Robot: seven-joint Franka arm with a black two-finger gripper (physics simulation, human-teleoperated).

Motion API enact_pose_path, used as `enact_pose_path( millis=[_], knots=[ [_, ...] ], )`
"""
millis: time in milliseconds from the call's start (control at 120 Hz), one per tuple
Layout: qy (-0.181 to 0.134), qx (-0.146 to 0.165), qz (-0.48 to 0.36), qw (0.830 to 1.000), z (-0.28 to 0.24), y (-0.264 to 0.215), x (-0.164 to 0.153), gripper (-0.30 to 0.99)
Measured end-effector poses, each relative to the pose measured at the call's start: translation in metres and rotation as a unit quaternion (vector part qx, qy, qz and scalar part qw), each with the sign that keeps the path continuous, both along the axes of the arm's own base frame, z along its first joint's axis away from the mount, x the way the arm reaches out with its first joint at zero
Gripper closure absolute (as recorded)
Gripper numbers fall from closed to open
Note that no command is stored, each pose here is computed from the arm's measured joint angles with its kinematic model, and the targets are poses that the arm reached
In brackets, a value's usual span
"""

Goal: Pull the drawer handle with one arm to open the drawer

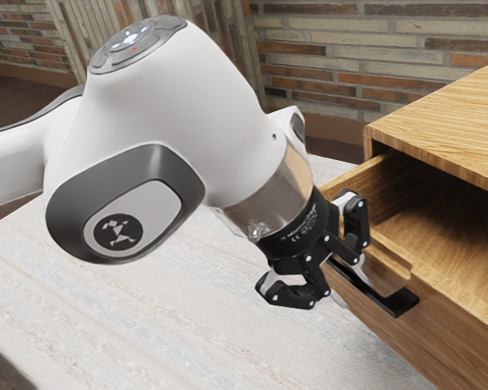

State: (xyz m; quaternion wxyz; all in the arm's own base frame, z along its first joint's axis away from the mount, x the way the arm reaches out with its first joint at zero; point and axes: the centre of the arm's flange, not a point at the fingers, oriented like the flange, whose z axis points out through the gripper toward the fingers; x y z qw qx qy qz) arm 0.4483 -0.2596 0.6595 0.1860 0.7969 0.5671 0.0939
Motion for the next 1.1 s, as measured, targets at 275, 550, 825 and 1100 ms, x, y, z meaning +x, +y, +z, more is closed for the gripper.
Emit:
enact_pose_path(
  millis=[275, 550, 825, 1100],
  knots=[
    [-0.002, 0.0, 0.002, 1.0, 0.001, 0.01, -0.012, 0.55],
    [-0.002, 0.0, 0.005, 1.0, 0.0, 0.014, -0.017, 0.53],
    [0.001, -0.002, -0.003, 1.0, -0.005, 0.014, -0.03, 0.51],
    [-0.008, -0.004, -0.009, 1.0, -0.005, 0.021, -0.044, 0.5]
  ],
)
